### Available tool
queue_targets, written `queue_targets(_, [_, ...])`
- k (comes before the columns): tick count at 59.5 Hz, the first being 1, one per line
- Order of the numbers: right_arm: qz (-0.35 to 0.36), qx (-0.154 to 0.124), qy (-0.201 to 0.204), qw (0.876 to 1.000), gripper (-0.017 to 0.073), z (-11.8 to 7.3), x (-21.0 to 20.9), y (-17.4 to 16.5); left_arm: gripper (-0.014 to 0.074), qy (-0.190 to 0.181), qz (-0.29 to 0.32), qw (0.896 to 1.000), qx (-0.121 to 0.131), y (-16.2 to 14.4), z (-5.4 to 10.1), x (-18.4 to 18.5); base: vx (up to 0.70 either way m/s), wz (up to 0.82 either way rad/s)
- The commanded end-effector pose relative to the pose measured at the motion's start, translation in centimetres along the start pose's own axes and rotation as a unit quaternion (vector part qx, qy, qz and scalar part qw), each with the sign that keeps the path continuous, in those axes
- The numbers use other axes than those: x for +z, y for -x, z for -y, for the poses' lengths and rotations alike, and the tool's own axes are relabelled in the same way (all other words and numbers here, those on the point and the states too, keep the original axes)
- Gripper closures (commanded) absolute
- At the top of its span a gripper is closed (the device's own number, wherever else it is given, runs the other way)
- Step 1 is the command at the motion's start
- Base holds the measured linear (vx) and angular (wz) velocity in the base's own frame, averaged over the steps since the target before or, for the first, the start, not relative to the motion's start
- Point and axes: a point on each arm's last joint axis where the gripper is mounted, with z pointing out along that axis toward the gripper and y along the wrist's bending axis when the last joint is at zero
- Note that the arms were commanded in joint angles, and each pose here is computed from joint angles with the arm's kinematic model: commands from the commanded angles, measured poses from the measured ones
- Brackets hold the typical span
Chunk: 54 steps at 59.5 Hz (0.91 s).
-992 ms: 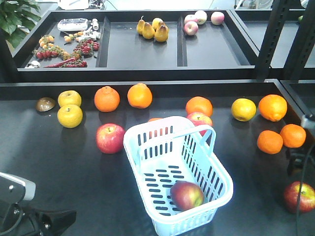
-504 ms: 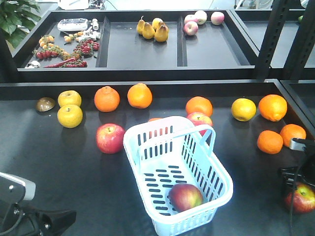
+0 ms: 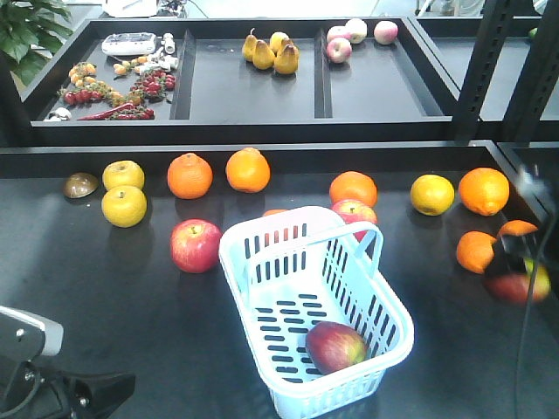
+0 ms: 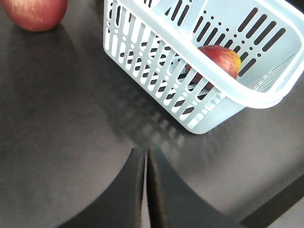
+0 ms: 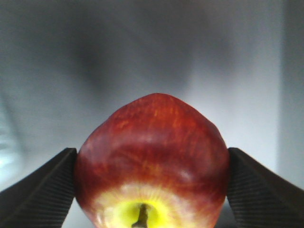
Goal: Pick three apples into basket with both arms
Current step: 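Reach the right gripper to a second red apple and grasp it, then carry the second apple over the basket and release it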
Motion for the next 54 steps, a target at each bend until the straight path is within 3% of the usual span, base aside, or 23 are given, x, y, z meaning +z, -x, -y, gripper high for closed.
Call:
queue_targets(1, [0.078, -0.054, 0.02, 0.995, 0.0564, -4.0, -5.1, 0.8, 0.06, 0.004, 0.025, 1.0, -0.007, 0.8, 0.1, -0.2, 0.0, 0.0])
queue_targets(10, [0.125, -0.131, 0.049, 0.982, 0.0564, -9.7, -8.0, 0.6, 0.06, 0.004, 0.025, 1.0, -0.007, 0.8, 0.1, -0.2, 0.0, 0.0])
queue_targets(20, [0.122, -0.145, 0.11, 0.976, 0.0558, -13.4, -7.0, -0.2, 0.06, 0.003, 0.023, 1.0, -0.007, 0.8, 0.1, -0.2, 0.0, 0.0])
queue_targets(28, [0.131, -0.19, 0.143, 0.963, 0.05, -16.1, -5.3, -0.8, 0.06, 0.003, 0.023, 1.0, -0.007, 0.8, 0.1, -0.2, 0.0, 0.0])
queue_targets(33, [0.131, -0.203, 0.149, 0.959, 0.0413, -17.1, -4.6, -0.6, 0.06, 0.003, 0.023, 1.0, -0.007, 0.8, 0.1, -0.2, 0.0, 0.0])
queue_targets(48, [0.113, -0.166, 0.169, 0.965, -0.006, -17.4, -2.0, 0.1, 0.06, 0.003, 0.023, 1.0, -0.008, 0.8, 0.1, -0.2, 0.0, 0.0])
queue_targets(54, [0.119, -0.156, 0.171, 0.966, -0.017, -17.4, -1.9, 0.3, 0.06, 0.003, 0.023, 1.0, -0.008, 0.8, 0.1, -0.2, 0.0, 0.0])
